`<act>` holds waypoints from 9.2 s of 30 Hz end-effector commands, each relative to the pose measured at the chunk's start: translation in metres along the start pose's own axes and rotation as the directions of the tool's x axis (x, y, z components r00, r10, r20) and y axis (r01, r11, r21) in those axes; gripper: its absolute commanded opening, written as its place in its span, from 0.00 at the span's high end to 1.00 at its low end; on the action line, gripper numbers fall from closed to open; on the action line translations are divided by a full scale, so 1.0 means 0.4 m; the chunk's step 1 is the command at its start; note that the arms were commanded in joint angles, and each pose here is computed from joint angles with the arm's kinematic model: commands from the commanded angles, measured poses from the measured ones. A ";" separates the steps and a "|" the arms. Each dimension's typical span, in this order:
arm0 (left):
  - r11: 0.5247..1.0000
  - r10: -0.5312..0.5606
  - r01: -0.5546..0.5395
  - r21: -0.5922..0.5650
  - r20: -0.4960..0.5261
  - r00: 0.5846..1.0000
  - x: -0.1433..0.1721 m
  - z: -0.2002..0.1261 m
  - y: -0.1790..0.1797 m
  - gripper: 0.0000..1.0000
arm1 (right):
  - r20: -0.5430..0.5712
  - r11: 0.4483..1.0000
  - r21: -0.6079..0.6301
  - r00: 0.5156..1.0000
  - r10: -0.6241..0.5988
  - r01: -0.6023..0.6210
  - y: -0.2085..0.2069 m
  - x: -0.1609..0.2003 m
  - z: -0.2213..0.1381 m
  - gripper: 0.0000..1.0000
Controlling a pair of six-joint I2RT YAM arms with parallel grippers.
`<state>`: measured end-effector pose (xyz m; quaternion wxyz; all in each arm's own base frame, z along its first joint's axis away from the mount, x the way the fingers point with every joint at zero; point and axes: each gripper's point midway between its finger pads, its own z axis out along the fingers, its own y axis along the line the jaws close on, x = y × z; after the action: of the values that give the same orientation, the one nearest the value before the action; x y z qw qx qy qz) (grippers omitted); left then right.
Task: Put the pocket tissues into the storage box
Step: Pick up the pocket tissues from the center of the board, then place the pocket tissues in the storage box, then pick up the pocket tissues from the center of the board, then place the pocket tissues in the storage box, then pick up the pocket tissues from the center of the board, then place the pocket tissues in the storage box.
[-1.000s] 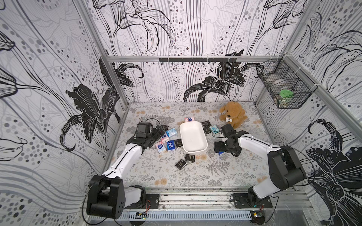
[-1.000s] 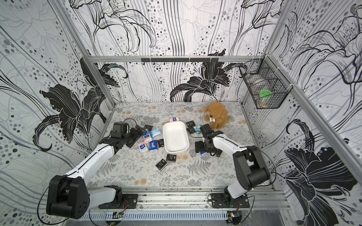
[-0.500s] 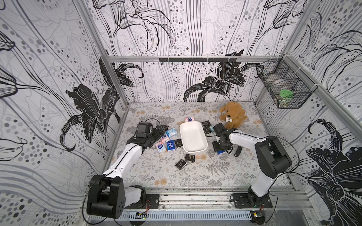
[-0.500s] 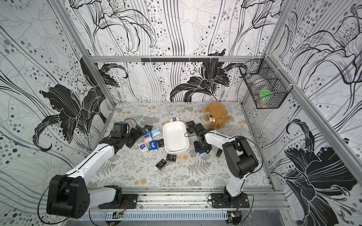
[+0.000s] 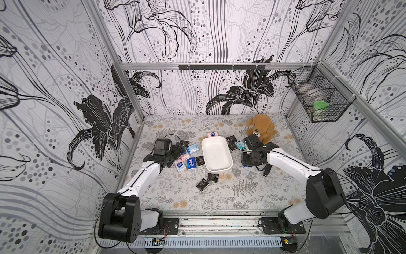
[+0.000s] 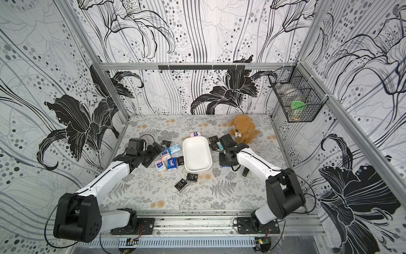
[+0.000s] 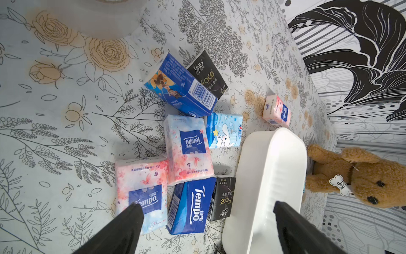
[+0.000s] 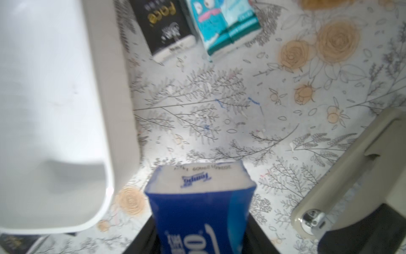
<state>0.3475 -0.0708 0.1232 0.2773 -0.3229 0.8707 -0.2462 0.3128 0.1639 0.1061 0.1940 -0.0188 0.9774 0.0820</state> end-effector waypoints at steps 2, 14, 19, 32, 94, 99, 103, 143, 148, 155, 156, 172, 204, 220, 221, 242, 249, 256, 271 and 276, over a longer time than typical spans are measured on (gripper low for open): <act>0.999 -0.016 0.017 0.040 -0.013 1.000 0.012 0.013 -0.005 0.03 | 0.056 0.988 -0.157 0.998 0.026 -0.017 0.154 -0.053 -0.038 0.51; 1.000 0.013 -0.013 0.007 -0.022 1.000 0.037 -0.001 0.031 0.03 | 0.087 0.970 -0.230 0.994 -0.065 0.084 0.431 -0.177 0.090 0.49; 0.999 0.037 -0.037 -0.015 -0.015 0.999 0.039 -0.011 0.044 0.03 | 0.071 0.980 -0.177 0.995 -0.077 0.088 0.447 -0.208 0.161 0.48; 0.998 0.055 -0.055 -0.016 -0.015 0.998 0.040 -0.028 0.042 0.03 | 0.037 0.983 -0.160 0.996 -0.086 0.090 0.482 -0.229 0.265 0.35; 0.989 0.145 -0.143 0.028 -0.104 0.984 0.098 0.008 -0.073 0.03 | -0.067 0.969 0.097 0.973 -0.223 0.229 -0.108 -0.296 0.296 0.36; 0.990 0.141 -0.139 0.027 -0.106 0.984 0.099 0.009 -0.071 0.03 | -0.076 0.973 0.082 0.975 -0.210 0.216 -0.111 -0.280 0.305 0.49; 0.990 0.141 -0.138 0.031 -0.104 0.985 0.098 0.008 -0.073 0.03 | -0.086 0.974 0.083 0.976 -0.202 0.209 -0.115 -0.269 0.312 0.43; 0.992 0.033 -0.034 -0.125 -0.008 0.999 -0.013 0.011 0.048 0.03 | 0.119 0.981 -0.159 0.989 -0.092 0.110 0.336 -0.189 0.041 0.52; 0.981 0.073 -0.073 -0.179 -0.003 0.997 -0.015 -0.006 0.072 0.03 | 0.094 0.992 -0.068 0.990 -0.104 0.111 0.333 -0.204 0.115 0.52; 0.966 0.118 -0.108 -0.236 0.032 0.992 -0.037 -0.032 0.088 0.03 | 0.060 0.996 0.006 0.994 -0.092 0.091 0.329 -0.219 0.197 0.50; 0.965 0.118 -0.106 -0.240 0.037 0.992 -0.040 -0.035 0.089 0.03 | 0.057 0.996 0.004 0.995 -0.087 0.087 0.332 -0.218 0.208 0.49; 0.967 0.195 -0.201 -0.157 -0.055 0.979 -0.018 -0.021 0.039 0.02 | 0.097 0.992 -0.103 0.993 -0.067 0.077 0.407 -0.266 0.225 0.24; 0.879 0.305 -0.362 -0.310 -0.217 0.927 0.007 0.201 0.023 0.15 | 0.176 1.000 -0.009 0.984 0.012 -0.010 0.200 -0.123 -0.003 0.21; 0.866 0.311 -0.394 -0.309 -0.283 0.907 0.039 0.236 0.052 0.33 | 0.201 1.000 0.023 0.979 0.010 -0.015 0.177 -0.126 -0.036 0.21; 0.865 0.313 -0.396 -0.309 -0.284 0.906 0.039 0.236 0.052 0.41 | 0.203 1.000 0.024 0.979 0.009 -0.014 0.177 -0.127 -0.037 0.21; 0.919 0.368 -0.377 -0.110 -0.094 0.925 0.046 -0.019 -0.183 0.53 | 0.250 0.999 0.003 0.967 0.043 -0.045 0.175 -0.139 -0.048 0.20; 0.902 0.432 -0.432 0.001 -0.020 0.902 0.118 -0.053 -0.322 0.53 | 0.274 0.998 -0.008 0.960 0.064 -0.065 0.165 -0.137 -0.065 0.19; 0.851 0.523 -0.525 -0.016 -0.053 0.850 0.185 0.039 -0.383 0.53 | 0.320 0.994 -0.026 0.941 0.108 -0.105 0.131 -0.130 -0.097 0.18; 0.826 0.508 -0.521 -0.215 -0.117 0.854 0.203 0.267 -0.347 0.52 | 0.320 0.989 -0.009 0.936 0.145 -0.150 0.073 -0.098 -0.100 0.18; 0.814 0.508 -0.514 -0.271 -0.099 0.856 0.186 0.288 -0.338 0.52 | 0.321 0.988 0.003 0.936 0.148 -0.157 0.061 -0.095 -0.098 0.17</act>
<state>0.4245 -0.2489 0.0907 0.2567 -0.0972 0.9597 -0.0604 0.3321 0.1898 0.1564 0.3331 0.0574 0.9369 0.0889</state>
